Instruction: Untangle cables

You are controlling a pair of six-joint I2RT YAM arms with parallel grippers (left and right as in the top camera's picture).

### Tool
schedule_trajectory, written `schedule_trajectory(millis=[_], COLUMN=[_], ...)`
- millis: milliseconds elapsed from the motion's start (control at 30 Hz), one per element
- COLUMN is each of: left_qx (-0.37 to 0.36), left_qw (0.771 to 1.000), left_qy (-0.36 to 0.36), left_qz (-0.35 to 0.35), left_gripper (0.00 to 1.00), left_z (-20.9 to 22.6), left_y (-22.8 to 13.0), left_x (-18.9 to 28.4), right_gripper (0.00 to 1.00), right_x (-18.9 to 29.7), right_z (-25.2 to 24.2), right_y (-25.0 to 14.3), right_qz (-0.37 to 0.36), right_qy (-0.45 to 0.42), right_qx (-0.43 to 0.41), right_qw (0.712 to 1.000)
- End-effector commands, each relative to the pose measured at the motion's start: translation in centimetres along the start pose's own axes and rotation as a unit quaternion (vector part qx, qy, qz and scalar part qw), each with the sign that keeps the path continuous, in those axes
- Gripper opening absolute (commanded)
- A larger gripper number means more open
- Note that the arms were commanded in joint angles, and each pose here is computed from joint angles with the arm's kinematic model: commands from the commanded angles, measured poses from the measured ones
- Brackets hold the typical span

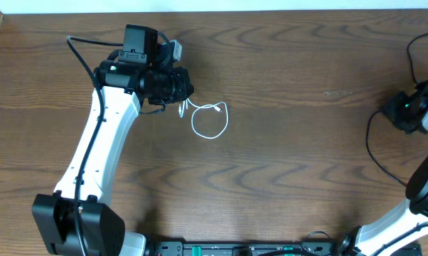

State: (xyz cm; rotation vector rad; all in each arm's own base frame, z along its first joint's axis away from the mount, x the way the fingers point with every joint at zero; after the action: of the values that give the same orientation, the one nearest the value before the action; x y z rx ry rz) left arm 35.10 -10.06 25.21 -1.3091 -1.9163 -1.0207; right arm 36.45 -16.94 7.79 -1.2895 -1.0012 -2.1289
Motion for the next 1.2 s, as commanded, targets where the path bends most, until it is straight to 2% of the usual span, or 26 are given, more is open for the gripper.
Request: schedule_trajectory(millis=[0,267,400,767,833,867,900,1067,1167], left_qx=[-0.008,-0.008,-0.008,-0.019,-0.020,-0.020,-0.020,-0.020,-0.020], left_qw=[1.000,1.000,1.000,1.000,1.000,1.000,1.000,1.000,1.000], left_qy=[0.007,0.007,0.007,0.003,0.003,0.003,0.003,0.003,0.003], left_qz=[0.001,0.001,0.001,0.008,0.008,0.008,0.008,0.008,0.008], left_gripper=[0.08,0.08,0.08,0.08,0.08,0.08,0.08,0.08,0.08], left_z=[0.1,0.1,0.1,-0.7,-0.8,-0.8,-0.8,-0.8,-0.8], left_y=[0.1,0.1,0.1,-0.4,-0.4,-0.4,-0.4,-0.4,-0.4], left_x=[-0.2,-0.2,-0.2,-0.6,-0.6,-0.6,-0.6,-0.6,-0.6], right_gripper=[0.36,0.38,0.35,0.22,0.14,0.05,0.01,0.01,0.01], right_x=[-1.1,-2.5,-2.8,-3.1,-3.1,-3.1,-3.1,-2.8,-1.8], right_z=[0.2,1.0,1.2,-1.1,-1.1,-1.0,-1.0,-1.4,-1.4], right_y=[-1.4,-3.3,-4.0,-5.4,-5.4,-5.3,-5.2,-3.4,-1.0], right_qz=[0.006,-0.001,0.004,0.001,0.001,-0.002,-0.006,-0.046,-0.073], right_qy=[0.002,0.012,0.003,-0.111,-0.111,-0.110,-0.110,-0.120,-0.105], right_qx=[0.003,0.024,0.030,0.037,0.037,0.037,0.028,0.001,-0.027], right_qw=[1.000,1.000,1.000,0.993,0.993,0.993,0.994,0.992,0.991])
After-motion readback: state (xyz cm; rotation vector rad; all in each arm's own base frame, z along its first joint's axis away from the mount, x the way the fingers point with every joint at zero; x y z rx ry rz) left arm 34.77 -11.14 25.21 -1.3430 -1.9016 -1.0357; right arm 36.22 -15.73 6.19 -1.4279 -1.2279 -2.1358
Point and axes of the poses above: each gripper's point midway between its finger pads, its own x axis back along the fingers, its own z axis along the line the jaws close on, y = z × x, the point moved 7 cm from there along x, back along the fingers, and after that the axes turned 7 degrees about x, right-handed, at the moved point
